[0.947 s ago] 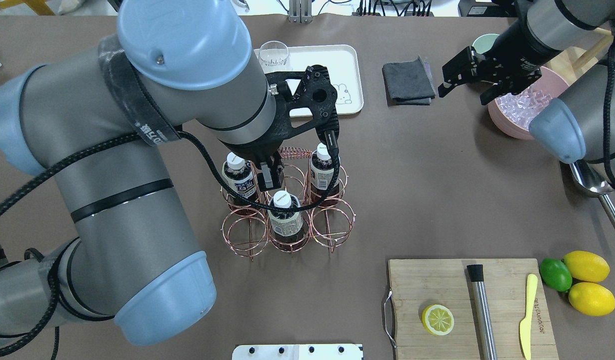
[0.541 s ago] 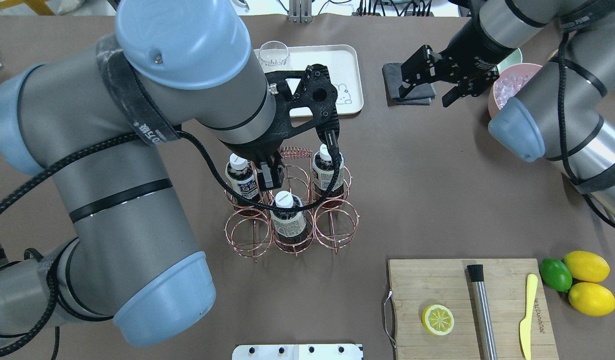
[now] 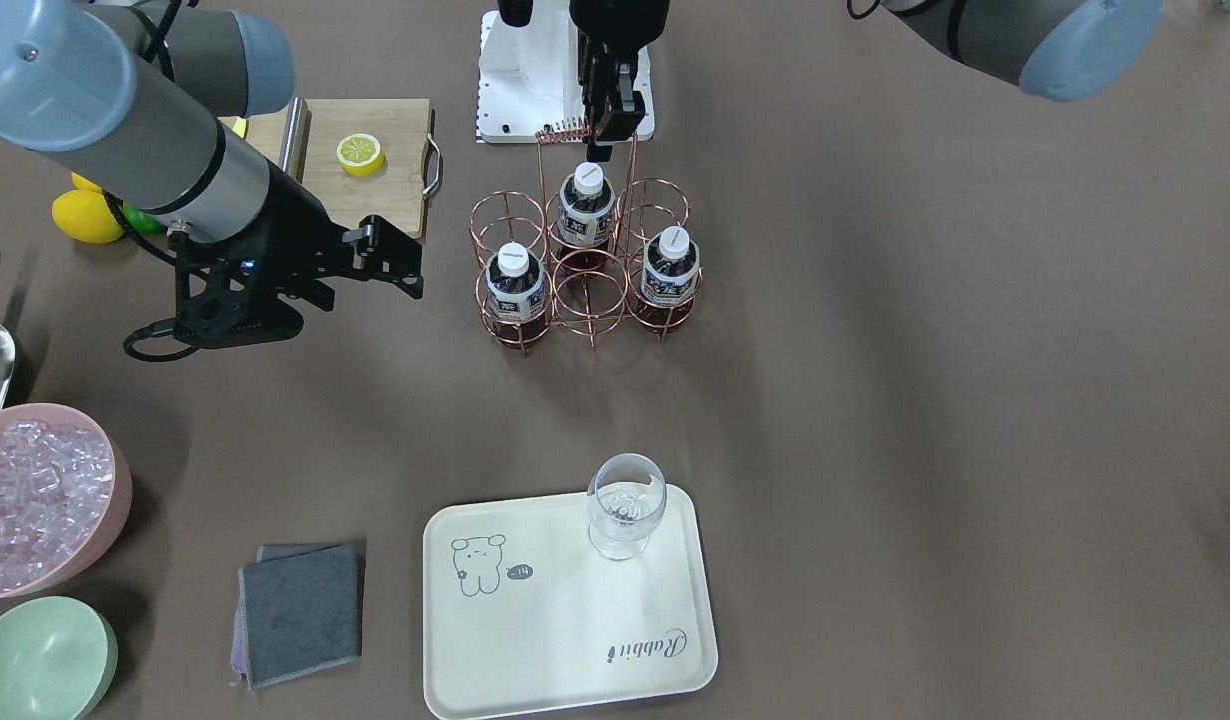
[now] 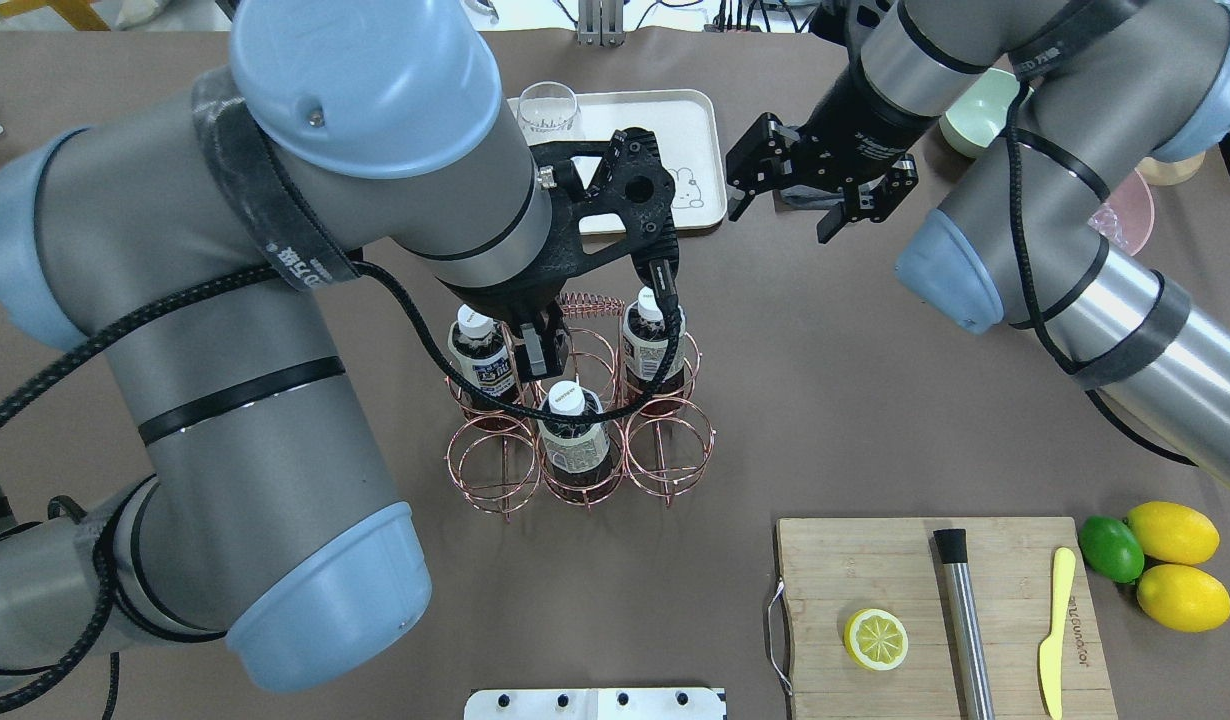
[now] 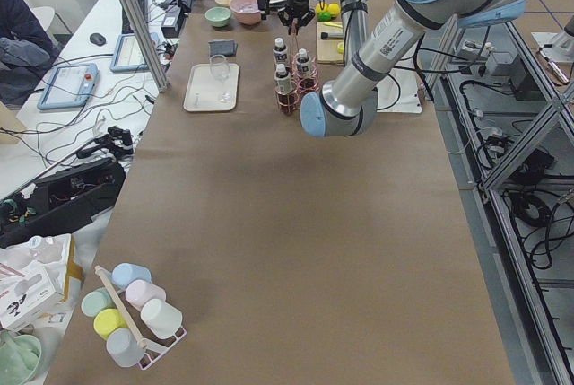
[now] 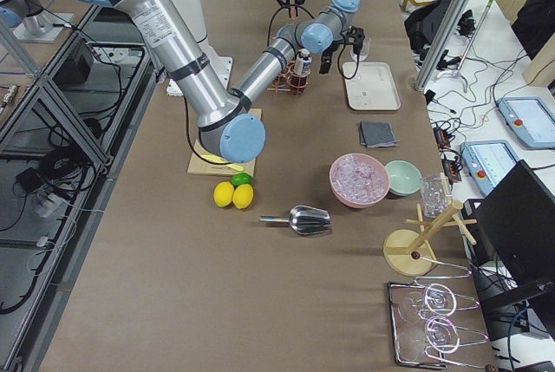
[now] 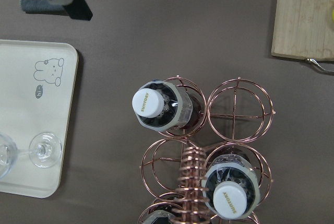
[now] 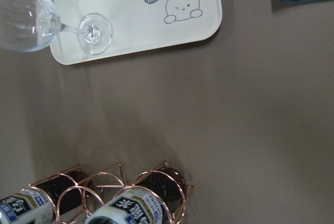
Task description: Take tea from basket to plate
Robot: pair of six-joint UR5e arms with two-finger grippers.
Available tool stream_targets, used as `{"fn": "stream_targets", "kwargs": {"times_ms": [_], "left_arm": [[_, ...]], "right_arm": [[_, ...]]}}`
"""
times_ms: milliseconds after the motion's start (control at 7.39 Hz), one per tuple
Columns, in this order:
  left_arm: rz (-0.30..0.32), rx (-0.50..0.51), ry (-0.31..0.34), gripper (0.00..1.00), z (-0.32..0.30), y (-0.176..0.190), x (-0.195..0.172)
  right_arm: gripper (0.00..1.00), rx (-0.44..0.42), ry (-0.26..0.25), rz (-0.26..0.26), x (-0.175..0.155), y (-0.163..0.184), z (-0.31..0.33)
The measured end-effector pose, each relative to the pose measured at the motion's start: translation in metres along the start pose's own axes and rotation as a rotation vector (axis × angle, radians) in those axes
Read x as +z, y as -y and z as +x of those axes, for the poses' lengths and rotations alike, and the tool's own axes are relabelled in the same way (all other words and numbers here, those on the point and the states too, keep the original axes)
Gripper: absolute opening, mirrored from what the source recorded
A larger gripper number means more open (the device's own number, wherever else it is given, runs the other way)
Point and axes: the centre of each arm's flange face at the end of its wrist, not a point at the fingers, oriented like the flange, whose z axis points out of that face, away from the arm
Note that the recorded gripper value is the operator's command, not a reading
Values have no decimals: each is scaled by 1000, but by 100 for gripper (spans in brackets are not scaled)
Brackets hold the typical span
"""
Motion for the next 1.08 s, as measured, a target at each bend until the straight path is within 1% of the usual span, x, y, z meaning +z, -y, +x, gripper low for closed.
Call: {"fn": "stream_targets", "kwargs": {"times_ms": [271,406,677,947,1083], "left_arm": [[0,-1,0,0,0,0,0],[0,-1,0,0,0,0,0],[1,-1,0,0,0,0,0],[0,-2,-1,0,0,0,0],[1,-1,-1,0,0,0,0]], "right_arm": [[99,76,0,-35,8,4,-33],[99,108,-7,-61,12,6,-45],[99,198,-25,-146,27,19,-56],[100,332,-24,-251,44,31,-57],[100,396,-24,-285,49,37,-62]]}}
